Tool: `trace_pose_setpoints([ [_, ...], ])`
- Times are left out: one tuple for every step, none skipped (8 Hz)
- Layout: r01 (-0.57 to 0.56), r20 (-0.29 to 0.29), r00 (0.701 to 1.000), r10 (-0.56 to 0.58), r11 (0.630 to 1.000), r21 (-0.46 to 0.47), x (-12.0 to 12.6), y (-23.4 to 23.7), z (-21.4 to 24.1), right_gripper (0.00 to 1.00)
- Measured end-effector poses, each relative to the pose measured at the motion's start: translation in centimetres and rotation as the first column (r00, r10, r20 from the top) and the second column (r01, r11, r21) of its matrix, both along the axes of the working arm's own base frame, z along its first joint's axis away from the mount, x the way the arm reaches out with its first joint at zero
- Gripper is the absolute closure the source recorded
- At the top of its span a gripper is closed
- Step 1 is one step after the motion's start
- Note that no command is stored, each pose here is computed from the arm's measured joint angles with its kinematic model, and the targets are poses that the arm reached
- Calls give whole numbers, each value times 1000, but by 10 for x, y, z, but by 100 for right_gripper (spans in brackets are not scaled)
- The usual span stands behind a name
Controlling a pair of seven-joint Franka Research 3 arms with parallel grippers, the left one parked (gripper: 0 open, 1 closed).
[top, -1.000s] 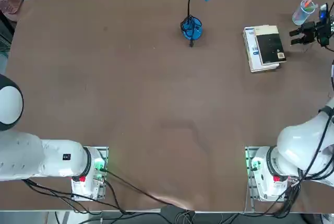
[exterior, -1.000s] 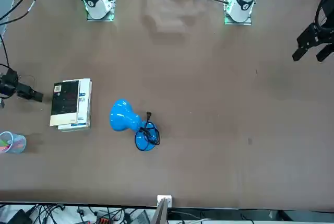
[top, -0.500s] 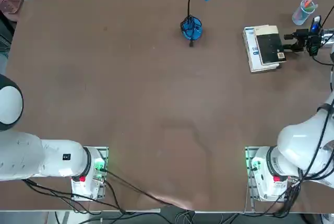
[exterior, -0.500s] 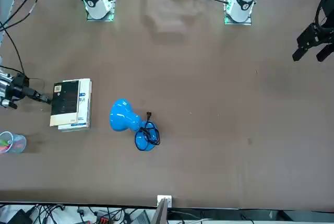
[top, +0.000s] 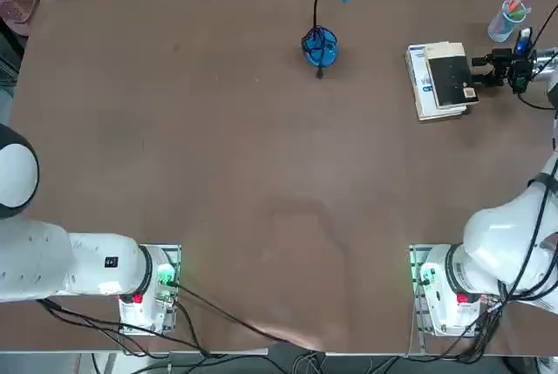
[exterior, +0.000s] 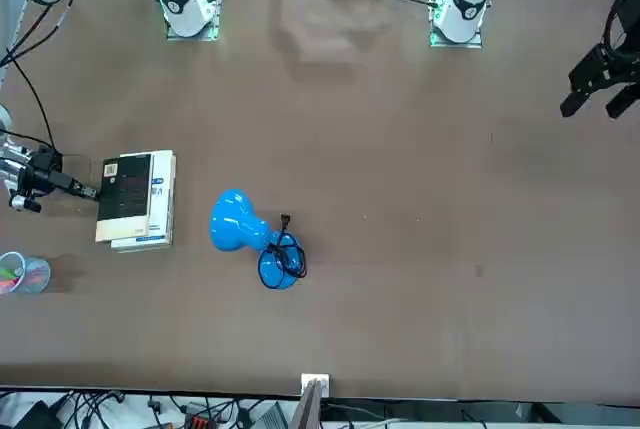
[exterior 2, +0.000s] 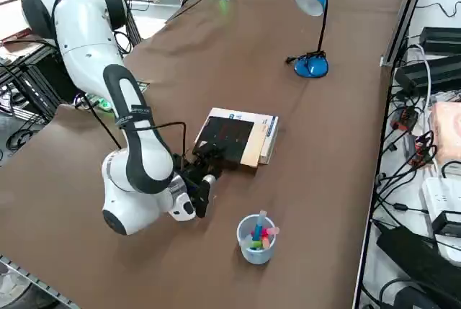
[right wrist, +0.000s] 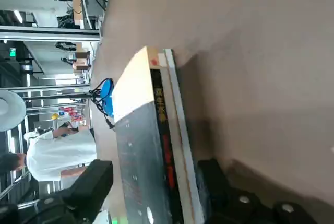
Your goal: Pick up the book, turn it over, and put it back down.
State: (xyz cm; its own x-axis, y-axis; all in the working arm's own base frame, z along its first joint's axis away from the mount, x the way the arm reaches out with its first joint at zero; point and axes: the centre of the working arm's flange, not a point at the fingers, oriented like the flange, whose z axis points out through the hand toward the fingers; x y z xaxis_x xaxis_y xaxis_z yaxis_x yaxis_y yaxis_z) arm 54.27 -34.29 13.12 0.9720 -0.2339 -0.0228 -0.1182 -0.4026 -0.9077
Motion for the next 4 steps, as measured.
trace_pose_setpoints([
  [0,11,1000,0,1000,26,6,5,-3,3],
  [3,15,1000,-4,999,51,8,9,-9,3],
  [4,11,1000,-5,998,66,8,13,-16,3],
  [3,7,1000,-4,997,76,7,14,-21,3],
])
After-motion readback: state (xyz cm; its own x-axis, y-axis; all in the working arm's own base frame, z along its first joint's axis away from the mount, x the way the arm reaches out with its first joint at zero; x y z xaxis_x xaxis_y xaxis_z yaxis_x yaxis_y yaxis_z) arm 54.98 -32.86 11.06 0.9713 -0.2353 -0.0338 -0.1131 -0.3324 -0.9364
